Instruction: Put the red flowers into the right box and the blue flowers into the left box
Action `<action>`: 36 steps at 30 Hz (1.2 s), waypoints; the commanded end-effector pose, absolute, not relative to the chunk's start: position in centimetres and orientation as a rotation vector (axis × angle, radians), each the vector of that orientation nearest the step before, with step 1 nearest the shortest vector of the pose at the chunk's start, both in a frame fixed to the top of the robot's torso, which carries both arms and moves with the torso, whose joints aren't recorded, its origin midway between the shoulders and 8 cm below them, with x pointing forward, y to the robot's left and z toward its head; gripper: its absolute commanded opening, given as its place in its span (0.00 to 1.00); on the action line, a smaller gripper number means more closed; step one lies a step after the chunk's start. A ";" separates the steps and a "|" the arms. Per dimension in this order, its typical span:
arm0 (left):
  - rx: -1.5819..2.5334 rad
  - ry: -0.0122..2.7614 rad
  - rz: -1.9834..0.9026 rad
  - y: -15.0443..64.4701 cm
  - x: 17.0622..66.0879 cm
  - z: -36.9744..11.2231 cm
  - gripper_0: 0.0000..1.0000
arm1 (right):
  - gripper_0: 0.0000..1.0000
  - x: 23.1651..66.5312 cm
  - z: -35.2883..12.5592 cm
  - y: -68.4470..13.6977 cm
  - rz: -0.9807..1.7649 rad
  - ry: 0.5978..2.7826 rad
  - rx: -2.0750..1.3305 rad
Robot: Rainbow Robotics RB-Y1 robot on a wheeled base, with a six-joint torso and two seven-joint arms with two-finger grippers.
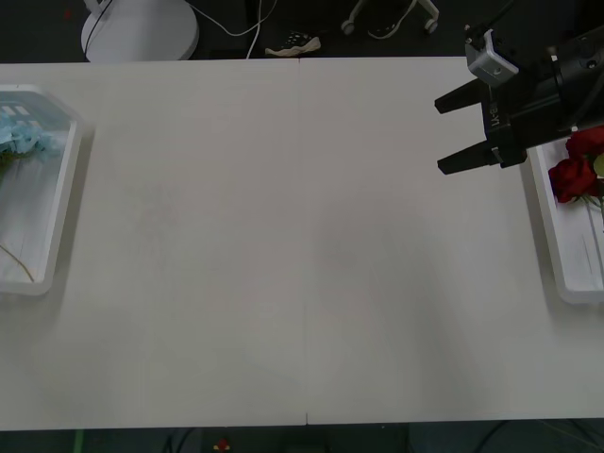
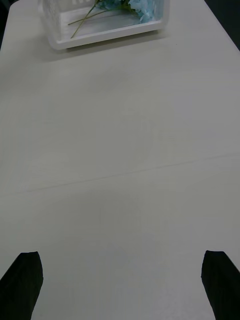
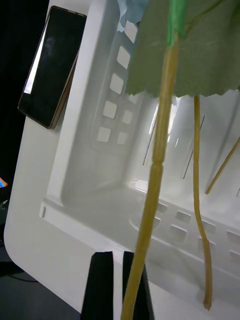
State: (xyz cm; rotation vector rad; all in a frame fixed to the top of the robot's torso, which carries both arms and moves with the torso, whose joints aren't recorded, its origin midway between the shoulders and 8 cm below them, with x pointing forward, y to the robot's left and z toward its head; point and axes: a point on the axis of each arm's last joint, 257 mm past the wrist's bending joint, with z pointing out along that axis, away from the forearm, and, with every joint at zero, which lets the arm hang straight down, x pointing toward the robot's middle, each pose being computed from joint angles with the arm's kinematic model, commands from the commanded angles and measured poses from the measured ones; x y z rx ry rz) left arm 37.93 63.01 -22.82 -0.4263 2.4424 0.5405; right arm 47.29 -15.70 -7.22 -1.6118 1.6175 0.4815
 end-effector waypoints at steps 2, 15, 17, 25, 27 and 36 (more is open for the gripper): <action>-0.374 2.420 0.562 62.8 38.0 -21.9 0.51 | 0.99 47.2 -7.0 -14.8 0.514 1.610 -1.591; -0.265 2.357 0.227 57.1 39.7 -18.7 1.00 | 1.00 47.2 -7.0 -14.8 0.514 1.610 -1.591; -0.212 2.330 0.183 55.4 40.3 -17.5 1.00 | 1.00 47.2 -7.0 -14.8 0.514 1.610 -1.591; 0.069 2.149 -0.251 43.8 43.5 -13.3 1.00 | 1.00 47.2 -7.0 -14.8 0.514 1.610 -1.591; 0.166 2.103 -0.293 41.4 44.3 -12.7 1.00 | 1.00 47.2 -7.0 -14.8 0.514 1.610 -1.591; 0.540 1.897 -0.462 29.9 46.3 -10.9 1.00 | 1.00 47.2 -7.0 -14.8 0.514 1.610 -1.591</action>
